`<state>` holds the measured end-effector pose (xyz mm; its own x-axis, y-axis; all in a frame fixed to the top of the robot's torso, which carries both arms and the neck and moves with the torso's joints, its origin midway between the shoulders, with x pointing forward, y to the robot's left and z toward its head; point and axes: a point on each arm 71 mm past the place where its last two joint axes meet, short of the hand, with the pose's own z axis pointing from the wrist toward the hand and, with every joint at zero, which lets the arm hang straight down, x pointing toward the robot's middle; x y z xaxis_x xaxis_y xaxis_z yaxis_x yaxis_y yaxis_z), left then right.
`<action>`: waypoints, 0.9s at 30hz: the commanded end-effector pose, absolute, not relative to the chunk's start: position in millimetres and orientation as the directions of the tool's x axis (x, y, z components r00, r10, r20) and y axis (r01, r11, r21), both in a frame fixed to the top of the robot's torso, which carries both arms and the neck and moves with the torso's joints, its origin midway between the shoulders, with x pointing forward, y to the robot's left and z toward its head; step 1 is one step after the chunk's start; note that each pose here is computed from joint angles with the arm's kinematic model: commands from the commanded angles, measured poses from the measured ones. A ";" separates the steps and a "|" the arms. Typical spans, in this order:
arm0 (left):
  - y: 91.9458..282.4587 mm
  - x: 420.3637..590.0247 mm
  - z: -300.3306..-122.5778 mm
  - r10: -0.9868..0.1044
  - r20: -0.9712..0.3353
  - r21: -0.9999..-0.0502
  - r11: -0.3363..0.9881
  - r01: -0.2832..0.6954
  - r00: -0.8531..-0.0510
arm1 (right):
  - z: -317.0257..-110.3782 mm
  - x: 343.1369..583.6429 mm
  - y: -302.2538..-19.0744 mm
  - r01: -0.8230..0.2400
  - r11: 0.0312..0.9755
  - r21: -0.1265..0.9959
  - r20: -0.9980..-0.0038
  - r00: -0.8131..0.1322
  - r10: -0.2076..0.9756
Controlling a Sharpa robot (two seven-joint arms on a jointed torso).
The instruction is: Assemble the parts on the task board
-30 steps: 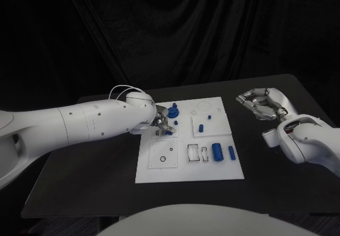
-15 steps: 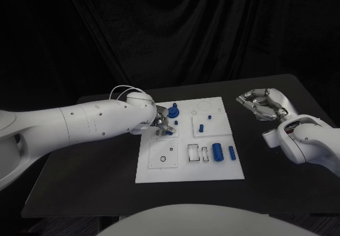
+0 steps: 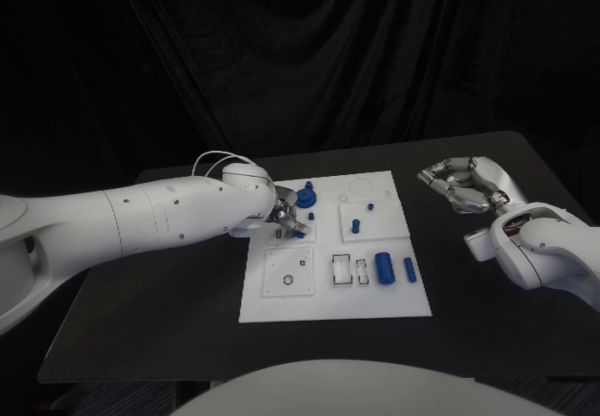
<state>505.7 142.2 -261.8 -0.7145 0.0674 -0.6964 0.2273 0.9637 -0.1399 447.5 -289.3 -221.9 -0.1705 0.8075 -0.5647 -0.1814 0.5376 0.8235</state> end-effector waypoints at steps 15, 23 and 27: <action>143.0 498.6 -252.9 0.007 -0.746 -0.189 0.956 0.223 -0.666 | -225.3 447.3 -290.4 -0.156 0.541 0.827 -0.562 -0.184 0.806; 141.1 497.5 -254.2 0.028 -0.732 -0.180 0.956 0.233 -0.681 | -226.5 447.1 -290.1 -0.151 0.541 0.828 -0.561 -0.188 0.806; 140.6 498.4 -255.0 0.034 -0.728 -0.178 0.955 0.236 -0.685 | -226.9 447.1 -289.9 -0.149 0.540 0.828 -0.560 -0.191 0.806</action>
